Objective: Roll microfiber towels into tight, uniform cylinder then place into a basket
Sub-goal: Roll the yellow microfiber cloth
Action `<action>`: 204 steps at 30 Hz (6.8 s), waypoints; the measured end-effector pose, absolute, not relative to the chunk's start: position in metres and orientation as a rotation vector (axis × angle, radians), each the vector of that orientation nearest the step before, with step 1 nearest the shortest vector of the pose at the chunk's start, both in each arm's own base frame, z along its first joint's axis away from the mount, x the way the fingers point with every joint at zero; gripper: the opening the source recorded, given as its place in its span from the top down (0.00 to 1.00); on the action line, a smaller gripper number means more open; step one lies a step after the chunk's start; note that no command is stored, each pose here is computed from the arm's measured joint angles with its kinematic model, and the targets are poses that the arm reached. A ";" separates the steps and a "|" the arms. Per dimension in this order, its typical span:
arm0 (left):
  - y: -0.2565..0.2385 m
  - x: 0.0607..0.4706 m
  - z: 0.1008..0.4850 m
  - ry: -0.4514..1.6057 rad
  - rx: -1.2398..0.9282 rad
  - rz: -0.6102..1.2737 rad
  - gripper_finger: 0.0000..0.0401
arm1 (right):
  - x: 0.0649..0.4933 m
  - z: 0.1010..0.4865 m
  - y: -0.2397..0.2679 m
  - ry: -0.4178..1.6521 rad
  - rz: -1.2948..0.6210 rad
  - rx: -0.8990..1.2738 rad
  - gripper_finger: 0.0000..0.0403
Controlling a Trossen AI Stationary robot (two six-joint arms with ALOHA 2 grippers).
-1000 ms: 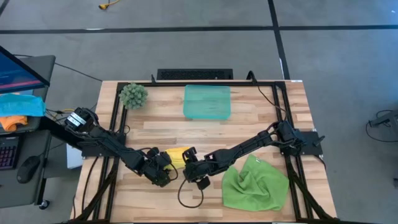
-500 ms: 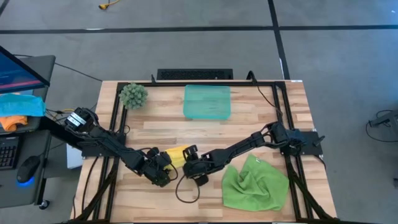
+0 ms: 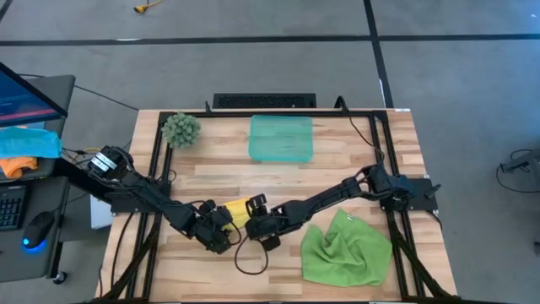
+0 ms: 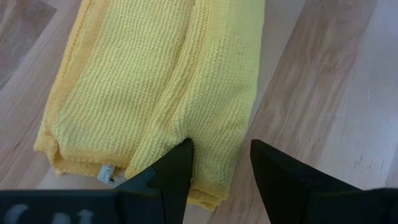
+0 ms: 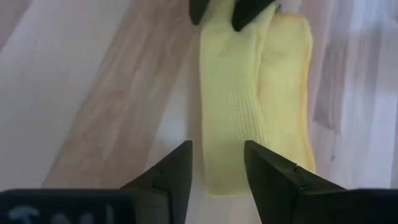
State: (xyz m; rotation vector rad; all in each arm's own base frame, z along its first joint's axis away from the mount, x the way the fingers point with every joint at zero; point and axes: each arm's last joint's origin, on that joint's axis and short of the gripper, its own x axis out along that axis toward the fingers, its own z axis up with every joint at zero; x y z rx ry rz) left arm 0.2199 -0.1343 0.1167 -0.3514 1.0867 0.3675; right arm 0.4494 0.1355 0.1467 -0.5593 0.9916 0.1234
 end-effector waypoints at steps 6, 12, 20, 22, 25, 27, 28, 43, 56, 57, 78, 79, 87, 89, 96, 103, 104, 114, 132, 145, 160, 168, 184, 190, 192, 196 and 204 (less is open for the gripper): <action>-0.134 0.220 0.117 1.089 -0.338 0.359 0.60 | 0.452 0.140 0.121 1.034 0.104 -0.537 0.58; -0.134 0.220 0.117 1.096 -0.305 0.337 0.60 | 0.454 0.138 0.114 1.043 0.155 -0.439 0.59; -0.135 0.219 0.118 1.098 -0.271 0.315 0.60 | 0.458 0.122 0.117 1.050 0.192 -0.410 0.62; -0.136 0.217 0.119 1.092 -0.250 0.300 0.60 | 0.458 0.113 0.117 1.073 0.190 -0.401 0.63; -0.139 0.215 0.120 1.078 -0.209 0.286 0.60 | 0.457 0.112 0.117 1.088 0.175 -0.377 0.66; -0.142 0.213 0.120 1.066 -0.179 0.278 0.60 | 0.457 0.111 0.117 1.090 0.163 -0.358 0.71; -0.143 0.212 0.120 1.061 -0.163 0.274 0.60 | 0.457 0.111 0.117 1.089 0.160 -0.354 0.73; -0.168 0.196 0.146 1.085 0.139 0.275 0.60 | 0.459 0.112 0.118 1.074 0.127 -0.294 0.91; -0.192 0.199 0.137 0.925 0.350 0.300 0.60 | 0.460 0.112 0.118 1.068 0.105 -0.243 0.92; -0.192 0.201 0.130 0.936 0.382 0.302 0.60 | 0.460 0.112 0.118 1.068 0.106 -0.241 0.92; -0.166 0.218 0.094 1.070 0.408 0.499 0.74 | 0.459 0.112 0.128 1.051 0.146 -0.240 0.94; -0.165 0.219 0.094 1.077 0.405 0.500 0.79 | 0.458 0.112 0.129 1.050 0.149 -0.242 0.93; -0.163 0.220 0.100 1.139 0.349 0.453 0.97 | 0.456 0.112 0.138 1.051 0.161 -0.238 0.95; -0.163 0.219 0.108 1.161 0.294 0.421 0.97 | 0.456 0.113 0.141 1.049 0.161 -0.204 0.94; -0.161 0.218 0.147 1.270 -0.128 0.257 0.98 | 0.466 0.131 0.157 1.037 0.296 0.117 0.93; -0.141 0.225 0.169 1.344 -0.500 0.268 0.97 | 0.471 0.146 0.170 1.023 0.359 0.294 0.93; -0.137 0.227 0.169 1.352 -0.534 0.292 0.97 | 0.471 0.146 0.170 1.029 0.346 0.319 0.93; -0.105 0.250 0.149 1.452 -0.725 0.423 0.97 | 0.469 0.141 0.168 1.079 0.269 0.393 0.95; -0.106 0.260 0.131 1.449 -0.706 0.436 0.97 | 0.465 0.137 0.162 1.096 0.117 0.279 0.79; -0.106 0.259 0.131 1.452 -0.698 0.443 0.97 | 0.453 0.150 0.161 1.110 -0.059 0.179 0.73; -0.107 0.259 0.131 1.455 -0.702 0.439 0.97 | 0.439 0.191 0.201 0.884 0.115 -0.269 0.73; -0.107 0.259 0.131 1.457 -0.706 0.433 0.97 | 0.450 0.170 0.194 0.852 0.122 -0.289 0.73; -0.107 0.259 0.131 1.476 -0.709 0.402 0.96 | 0.458 0.126 0.164 1.005 0.034 -0.170 0.73; -0.108 0.259 0.131 1.488 -0.688 0.369 0.93 | 0.459 0.121 0.161 1.020 0.021 -0.155 0.73; -0.108 0.259 0.131 1.490 -0.691 0.370 0.91 | 0.458 0.121 0.161 1.022 0.021 -0.154 0.73; -0.108 0.258 0.130 1.501 -0.695 0.357 0.87 | 0.458 0.120 0.161 1.026 0.021 -0.155 0.73; -0.109 0.259 0.130 1.508 -0.678 0.317 0.73 | 0.458 0.119 0.161 1.034 0.033 -0.139 0.73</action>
